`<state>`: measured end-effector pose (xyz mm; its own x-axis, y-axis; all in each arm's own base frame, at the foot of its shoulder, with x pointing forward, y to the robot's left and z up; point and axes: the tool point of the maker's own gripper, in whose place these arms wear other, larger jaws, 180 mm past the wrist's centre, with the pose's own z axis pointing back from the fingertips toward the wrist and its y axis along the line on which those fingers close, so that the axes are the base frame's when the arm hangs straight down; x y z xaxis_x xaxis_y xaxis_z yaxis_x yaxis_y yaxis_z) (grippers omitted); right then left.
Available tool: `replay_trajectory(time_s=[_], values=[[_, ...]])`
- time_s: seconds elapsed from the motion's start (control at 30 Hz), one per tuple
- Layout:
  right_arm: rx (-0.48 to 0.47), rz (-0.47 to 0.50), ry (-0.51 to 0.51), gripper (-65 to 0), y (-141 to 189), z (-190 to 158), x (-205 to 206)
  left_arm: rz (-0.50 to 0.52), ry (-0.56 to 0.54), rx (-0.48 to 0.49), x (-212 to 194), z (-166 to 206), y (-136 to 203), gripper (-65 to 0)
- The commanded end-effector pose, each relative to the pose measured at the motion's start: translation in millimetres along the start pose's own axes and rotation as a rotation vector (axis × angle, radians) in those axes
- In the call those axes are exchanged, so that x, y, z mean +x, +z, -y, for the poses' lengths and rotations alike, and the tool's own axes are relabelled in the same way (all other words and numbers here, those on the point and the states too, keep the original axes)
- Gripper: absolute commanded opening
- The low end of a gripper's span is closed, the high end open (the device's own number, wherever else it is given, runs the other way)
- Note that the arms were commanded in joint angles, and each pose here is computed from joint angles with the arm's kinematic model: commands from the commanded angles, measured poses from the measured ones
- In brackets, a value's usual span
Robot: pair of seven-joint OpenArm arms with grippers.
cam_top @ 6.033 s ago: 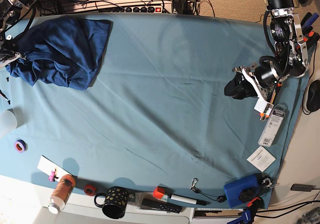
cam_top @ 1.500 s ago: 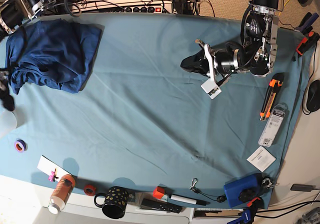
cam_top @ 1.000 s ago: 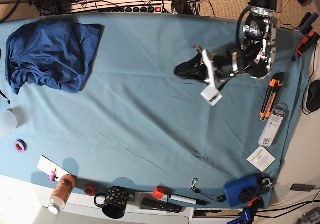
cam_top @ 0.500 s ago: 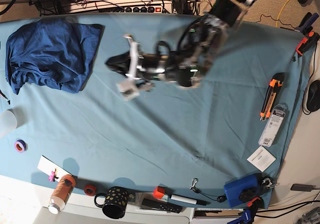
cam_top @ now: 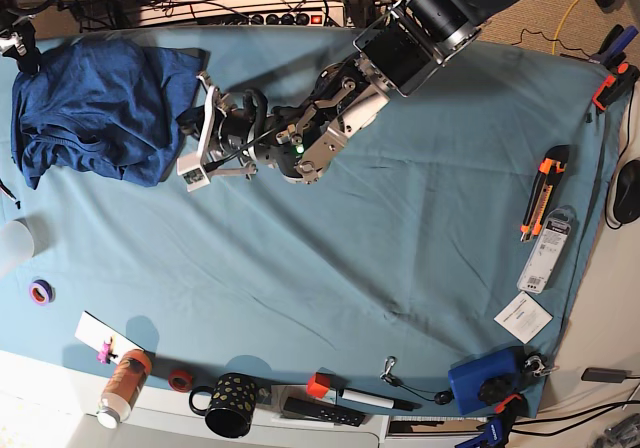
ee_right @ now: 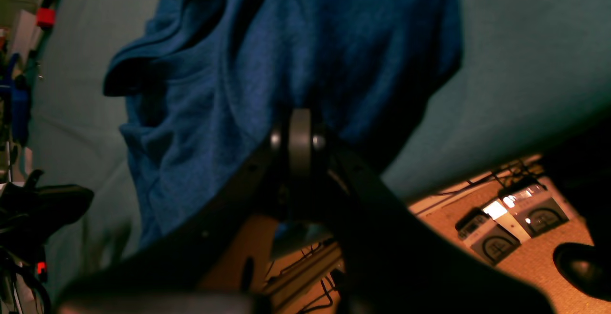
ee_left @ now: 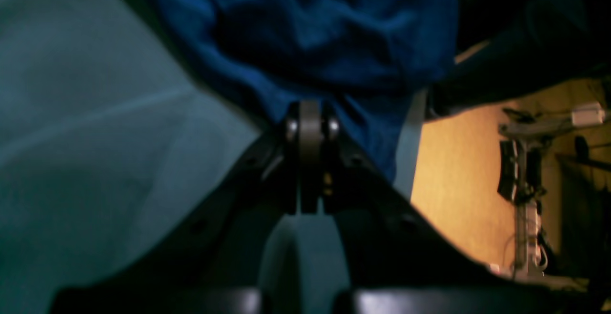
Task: Layout the t-shirt on the table in an organized manner, then fold the t-shirt properly
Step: 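Reach the left gripper over and grasp the shirt's side edge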
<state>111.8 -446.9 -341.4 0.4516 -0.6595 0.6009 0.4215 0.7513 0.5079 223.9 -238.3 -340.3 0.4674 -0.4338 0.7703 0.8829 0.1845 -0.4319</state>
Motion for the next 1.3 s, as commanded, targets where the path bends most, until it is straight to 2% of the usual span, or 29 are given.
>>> replay_trajectory(time_s=[0.0,0.13,0.2,0.4,0.6,0.7,0.8,1.03,1.27], values=[[0.008,0.049,0.036,-65.0,6,-4,21,0.067,-0.032,-0.027,28,9,0,-65.0],[-0.038,0.026,0.05,-65.0,7,4,19,0.061,-0.032,-0.027,26,9,0,-65.0],[-0.053,0.069,0.064,-65.0,8,6,31,0.061,-0.033,-0.03,25,10,0,-65.0],[-0.019,0.106,0.082,-65.0,-8,-9,49,0.047,-0.036,-0.024,22,9,-1,-65.0],[-0.142,-0.093,0.201,-65.0,-37,1,20,0.008,-0.061,0.006,14,4,-2,-65.0],[-0.134,-0.19,0.236,-65.0,-50,-5,0,0.008,-0.061,0.006,14,4,-2,-65.0],[-0.097,-0.243,0.238,-65.0,-60,-15,-16,0.008,-0.061,0.006,14,4,-2,-65.0],[0.018,-0.185,0.183,-65.0,-55,-36,-6,0.003,-0.066,0.012,13,3,-2,-65.0],[-0.018,-0.092,0.151,-65.0,-37,-24,15,-0.005,-0.072,0.02,11,2,-2,-65.0]])
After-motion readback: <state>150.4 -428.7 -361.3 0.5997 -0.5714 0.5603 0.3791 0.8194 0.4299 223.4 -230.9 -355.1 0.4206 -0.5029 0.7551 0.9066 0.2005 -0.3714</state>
